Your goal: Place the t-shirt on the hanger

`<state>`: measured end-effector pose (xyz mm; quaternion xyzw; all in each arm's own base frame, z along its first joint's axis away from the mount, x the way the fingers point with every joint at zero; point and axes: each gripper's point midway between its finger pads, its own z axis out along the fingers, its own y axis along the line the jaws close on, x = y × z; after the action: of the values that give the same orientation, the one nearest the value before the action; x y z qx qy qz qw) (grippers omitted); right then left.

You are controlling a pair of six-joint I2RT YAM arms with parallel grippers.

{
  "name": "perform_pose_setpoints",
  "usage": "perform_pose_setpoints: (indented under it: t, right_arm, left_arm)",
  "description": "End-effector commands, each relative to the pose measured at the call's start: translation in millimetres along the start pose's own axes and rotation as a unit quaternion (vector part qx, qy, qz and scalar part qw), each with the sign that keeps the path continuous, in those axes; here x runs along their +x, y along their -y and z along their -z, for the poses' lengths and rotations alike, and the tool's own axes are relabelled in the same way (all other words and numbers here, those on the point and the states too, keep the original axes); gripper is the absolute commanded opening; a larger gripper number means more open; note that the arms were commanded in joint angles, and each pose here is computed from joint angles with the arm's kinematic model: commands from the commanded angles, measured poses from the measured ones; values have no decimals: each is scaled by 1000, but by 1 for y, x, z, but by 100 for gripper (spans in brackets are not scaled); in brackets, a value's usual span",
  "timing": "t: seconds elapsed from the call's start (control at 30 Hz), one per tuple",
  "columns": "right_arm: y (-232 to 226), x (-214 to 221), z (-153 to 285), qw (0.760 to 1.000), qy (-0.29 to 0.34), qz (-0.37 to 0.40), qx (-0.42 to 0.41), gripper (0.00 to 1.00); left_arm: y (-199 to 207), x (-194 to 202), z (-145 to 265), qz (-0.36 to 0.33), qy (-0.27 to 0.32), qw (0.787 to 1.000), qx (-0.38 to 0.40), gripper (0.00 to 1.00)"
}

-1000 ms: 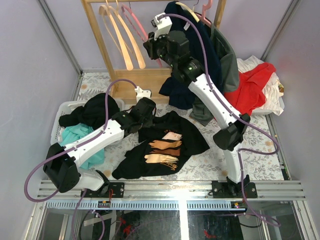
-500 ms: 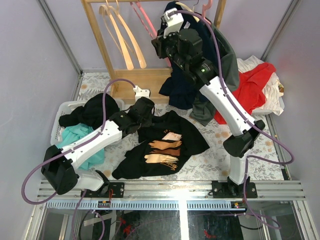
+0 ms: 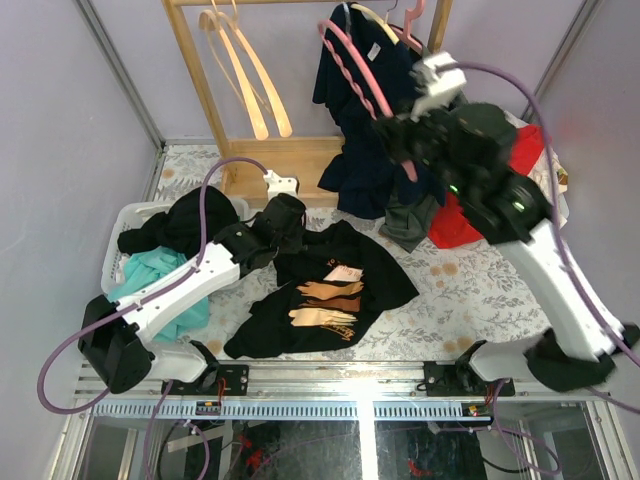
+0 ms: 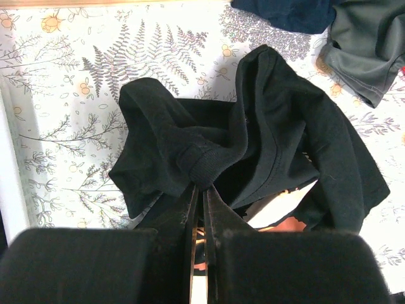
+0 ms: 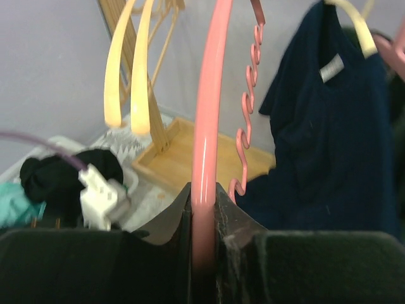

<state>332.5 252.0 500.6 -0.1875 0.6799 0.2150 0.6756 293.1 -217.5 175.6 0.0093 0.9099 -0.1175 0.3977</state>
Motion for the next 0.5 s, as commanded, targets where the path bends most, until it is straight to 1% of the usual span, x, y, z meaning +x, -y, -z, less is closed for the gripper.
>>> perform_pose_setpoints:
  t: [0.0, 0.1, 0.23, 0.33, 0.47]
  right_arm:
    - [11, 16, 93, 999, -42, -20, 9, 0]
    - [9, 52, 148, 994, -96, -50, -4, 0]
    - [-6, 79, 212, 984, -134, -106, -50, 0]
    - [-21, 92, 245, 974, -156, -139, -90, 0]
    - [-46, 102, 270, 955, -181, -178, -155, 0]
  left_arm:
    - [1, -14, 12, 3, 27, 1000, 11, 2]
    - [-1, -14, 15, 4, 30, 999, 12, 2]
    - [-2, -14, 18, 5, 34, 999, 13, 2]
    - [-4, -12, 15, 3, 32, 999, 8, 2]
    - [-6, -9, 14, 2, 32, 999, 4, 2]
